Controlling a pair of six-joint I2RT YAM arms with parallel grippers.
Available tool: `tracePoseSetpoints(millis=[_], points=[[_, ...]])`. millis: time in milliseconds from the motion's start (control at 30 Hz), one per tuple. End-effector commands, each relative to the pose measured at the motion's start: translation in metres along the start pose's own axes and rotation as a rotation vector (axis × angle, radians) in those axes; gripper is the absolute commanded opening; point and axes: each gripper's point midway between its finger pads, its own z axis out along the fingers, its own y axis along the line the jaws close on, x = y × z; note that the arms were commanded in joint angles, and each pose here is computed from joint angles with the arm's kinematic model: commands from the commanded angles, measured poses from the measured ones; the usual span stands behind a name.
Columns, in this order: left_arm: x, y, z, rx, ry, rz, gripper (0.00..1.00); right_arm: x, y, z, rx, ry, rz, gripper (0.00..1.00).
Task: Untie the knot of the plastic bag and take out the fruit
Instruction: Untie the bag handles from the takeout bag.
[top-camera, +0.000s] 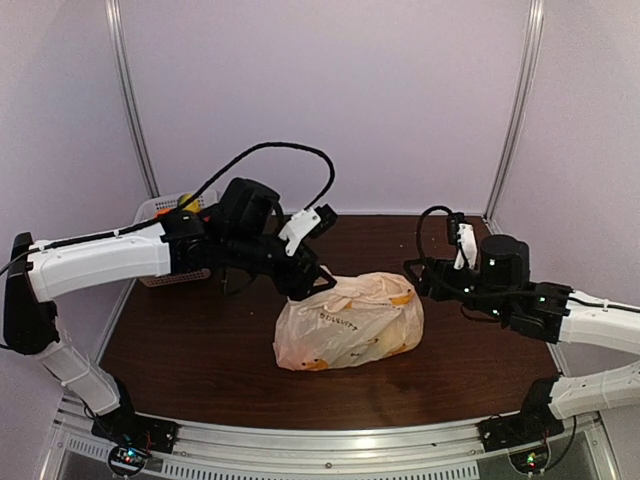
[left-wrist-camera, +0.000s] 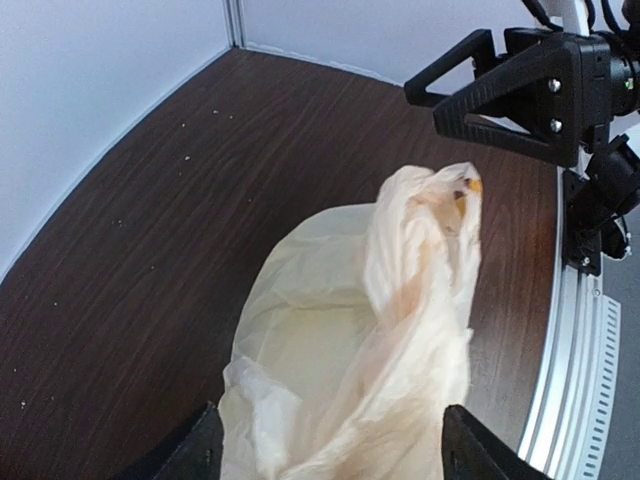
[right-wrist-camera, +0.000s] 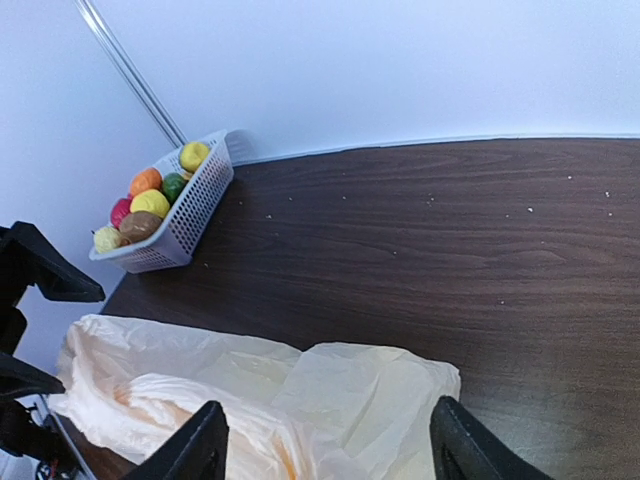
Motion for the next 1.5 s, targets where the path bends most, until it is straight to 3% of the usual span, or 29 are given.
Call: tracePoseSetpoints(millis=[0,200,300,400,733,1067,1467], points=[[-0.046,-0.021,-0.013,-0.015,-0.107,0.041,0.78,0.005,-0.003,-0.017,-0.044,-0.027,-0.008,0.75],[-0.060,-0.055,0.000,-0.082,-0.117,0.095,0.82,0.012,-0.004,-0.028,-0.079,-0.036,-0.023,0.81],[-0.060,-0.067,0.009,-0.105,-0.095,0.095,0.71,0.014,-0.008,-0.030,-0.073,-0.038,-0.025,0.82],[-0.049,-0.058,0.020,-0.164,-0.041,0.081,0.61,0.015,-0.008,-0.032,-0.081,-0.045,-0.019,0.80],[-0.028,-0.026,0.038,-0.353,0.043,0.078,0.57,0.019,-0.006,-0.033,-0.108,-0.049,0.005,0.80],[-0.023,-0.014,0.039,-0.426,0.043,0.077,0.50,0.023,-0.002,-0.028,-0.128,-0.036,0.018,0.80],[-0.015,-0.014,0.049,-0.426,0.069,0.080,0.49,0.026,0.000,-0.025,-0.141,-0.024,0.026,0.80]])
